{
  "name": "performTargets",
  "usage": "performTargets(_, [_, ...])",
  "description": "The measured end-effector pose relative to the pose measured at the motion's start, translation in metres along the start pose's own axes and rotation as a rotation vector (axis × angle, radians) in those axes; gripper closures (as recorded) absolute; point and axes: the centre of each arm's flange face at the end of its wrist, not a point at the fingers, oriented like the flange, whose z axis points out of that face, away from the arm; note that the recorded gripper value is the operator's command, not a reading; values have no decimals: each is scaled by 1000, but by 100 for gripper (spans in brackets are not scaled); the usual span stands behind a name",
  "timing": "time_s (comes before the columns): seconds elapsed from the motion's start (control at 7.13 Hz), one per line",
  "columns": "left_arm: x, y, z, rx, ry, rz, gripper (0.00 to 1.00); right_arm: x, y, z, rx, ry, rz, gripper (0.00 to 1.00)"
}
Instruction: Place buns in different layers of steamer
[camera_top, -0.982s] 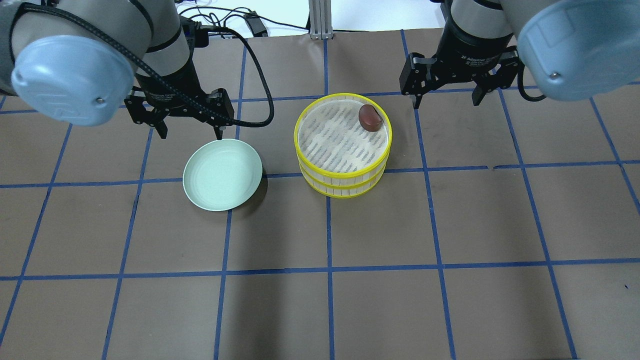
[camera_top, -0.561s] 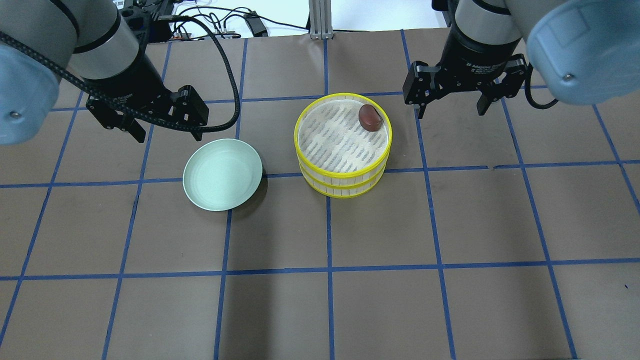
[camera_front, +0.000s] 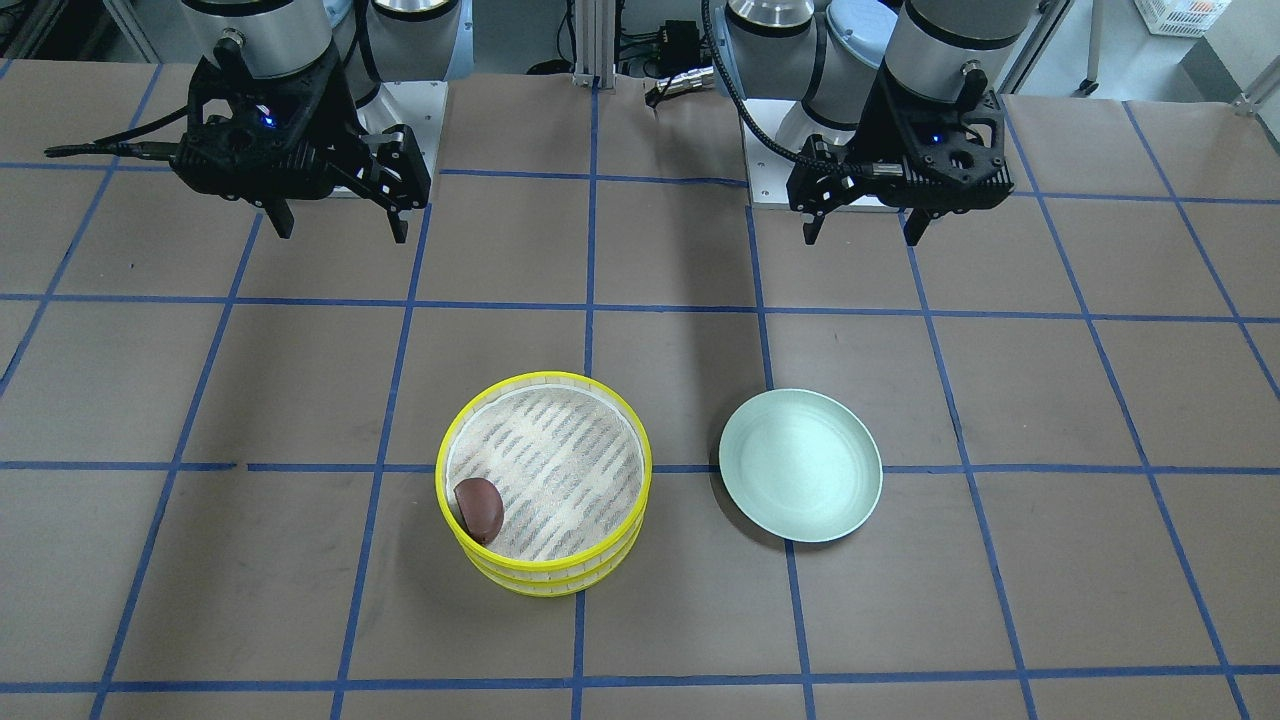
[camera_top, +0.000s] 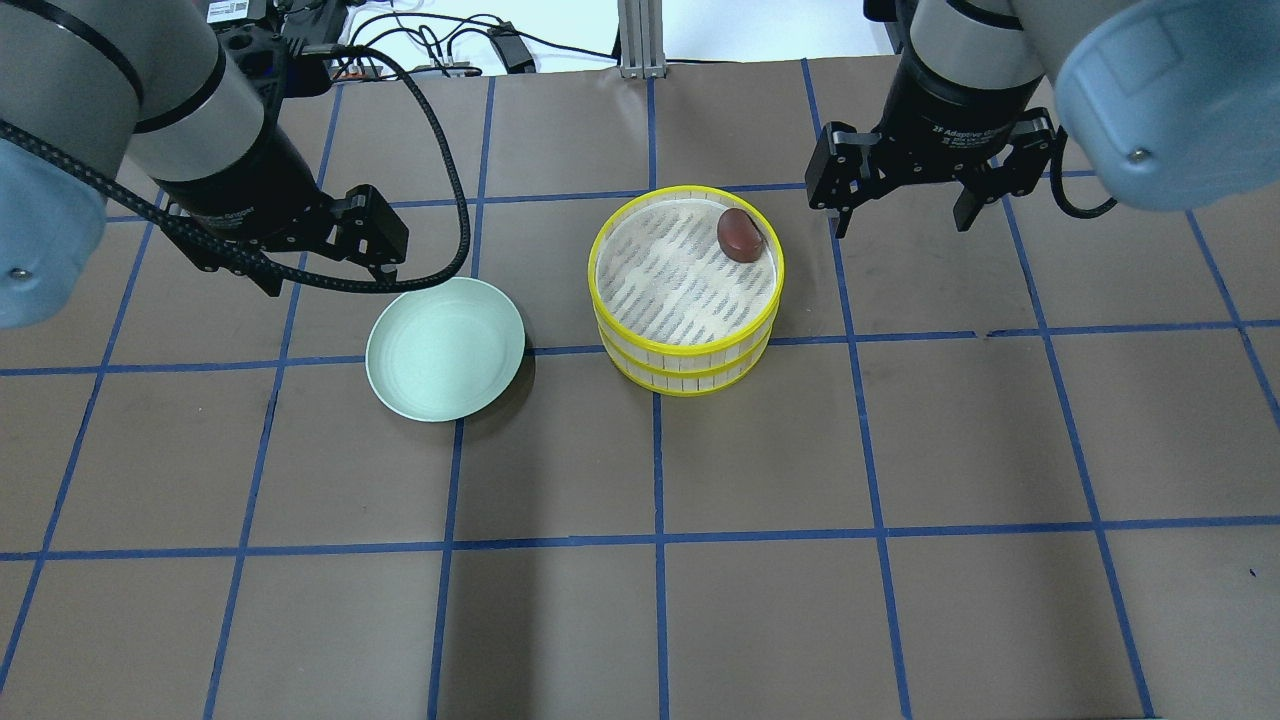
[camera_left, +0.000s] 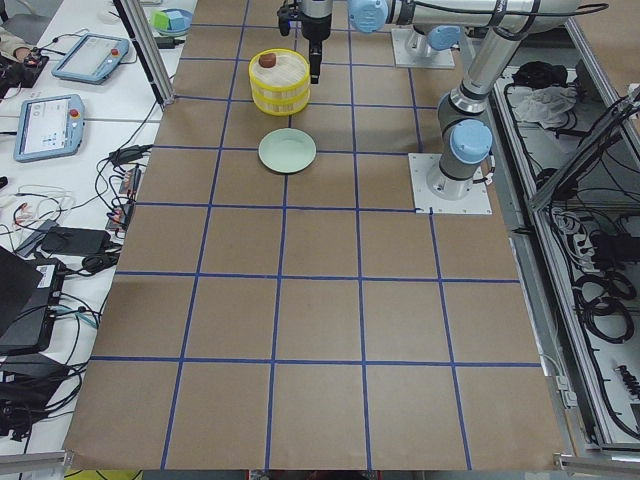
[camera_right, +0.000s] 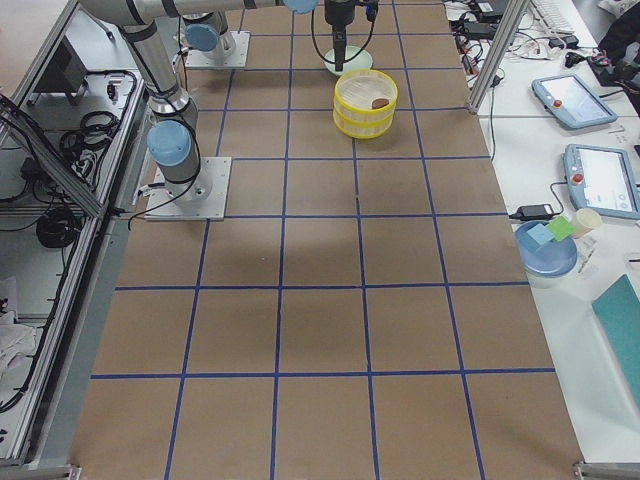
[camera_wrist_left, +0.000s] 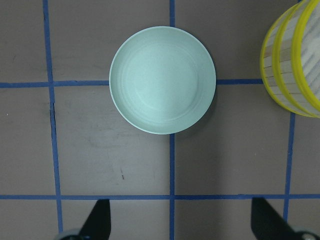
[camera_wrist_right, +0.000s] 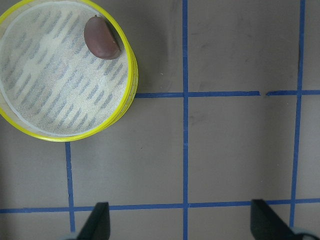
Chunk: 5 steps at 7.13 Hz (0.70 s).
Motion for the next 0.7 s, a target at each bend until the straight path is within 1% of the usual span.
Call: performTargets(0.7, [-9, -1, 0, -3, -9, -26, 0, -1, 0, 0, 0, -4, 0, 0])
